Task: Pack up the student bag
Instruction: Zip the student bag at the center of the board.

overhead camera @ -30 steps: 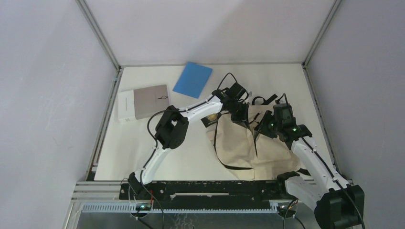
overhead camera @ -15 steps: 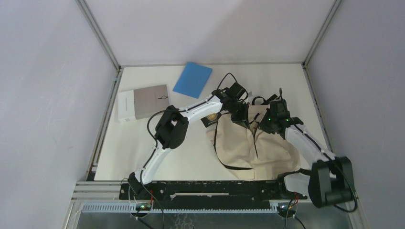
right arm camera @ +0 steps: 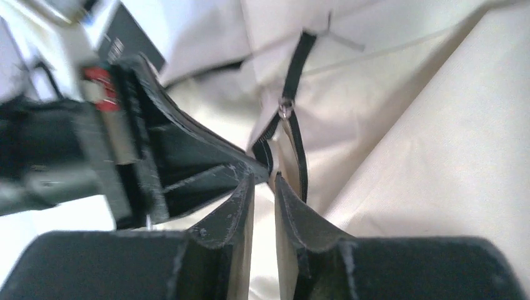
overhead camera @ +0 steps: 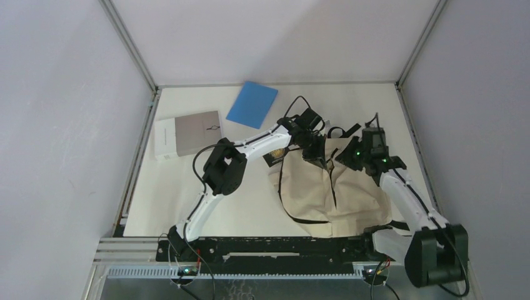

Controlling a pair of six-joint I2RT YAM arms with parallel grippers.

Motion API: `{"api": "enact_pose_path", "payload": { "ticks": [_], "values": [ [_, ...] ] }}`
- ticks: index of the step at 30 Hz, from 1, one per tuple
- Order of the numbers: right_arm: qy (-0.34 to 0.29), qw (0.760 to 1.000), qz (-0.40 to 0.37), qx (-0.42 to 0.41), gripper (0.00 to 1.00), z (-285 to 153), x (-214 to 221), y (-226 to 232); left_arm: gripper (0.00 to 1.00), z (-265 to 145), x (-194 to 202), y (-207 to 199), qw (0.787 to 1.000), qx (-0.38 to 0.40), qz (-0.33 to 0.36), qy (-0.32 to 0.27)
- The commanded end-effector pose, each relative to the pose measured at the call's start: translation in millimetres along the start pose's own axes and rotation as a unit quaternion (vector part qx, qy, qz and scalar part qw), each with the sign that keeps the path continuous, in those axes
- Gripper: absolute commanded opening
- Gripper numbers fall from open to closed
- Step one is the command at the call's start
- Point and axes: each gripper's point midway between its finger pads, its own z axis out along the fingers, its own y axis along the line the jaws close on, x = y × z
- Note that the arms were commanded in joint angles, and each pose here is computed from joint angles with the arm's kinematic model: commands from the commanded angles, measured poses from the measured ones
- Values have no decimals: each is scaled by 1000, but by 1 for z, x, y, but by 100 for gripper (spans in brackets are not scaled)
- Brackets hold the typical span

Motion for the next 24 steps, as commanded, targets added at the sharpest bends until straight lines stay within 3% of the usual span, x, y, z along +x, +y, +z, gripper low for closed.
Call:
{"api": "enact_pose_path", "payload": {
  "ticks": [1,5,12,14,16,18,20,24],
  "values": [
    [-103,995,-3,3,26,-24,-52,4,0,-23,-6,-26,999,35,21,-15],
    [-59,998,14,25,24,1,-45,-11,0,-23,-7,-28,999,37,19,-16],
    [78,996,-27,27,19,51,21,-8,0,-24,-7,-31,999,40,21,-15],
    [75,996,-26,30,19,50,20,-7,5,-26,-5,-32,999,41,25,-12],
    [49,998,-25,19,22,44,8,-2,31,-30,-4,-31,999,35,27,-12],
    [6,1000,-23,16,31,35,-10,4,46,-37,-3,-30,999,27,36,-18],
    [-33,999,-16,22,37,27,-25,5,50,-45,1,-28,999,21,43,-21],
    [-62,998,6,31,40,25,-44,4,49,-62,3,-16,999,11,32,-30]
  ]
}}
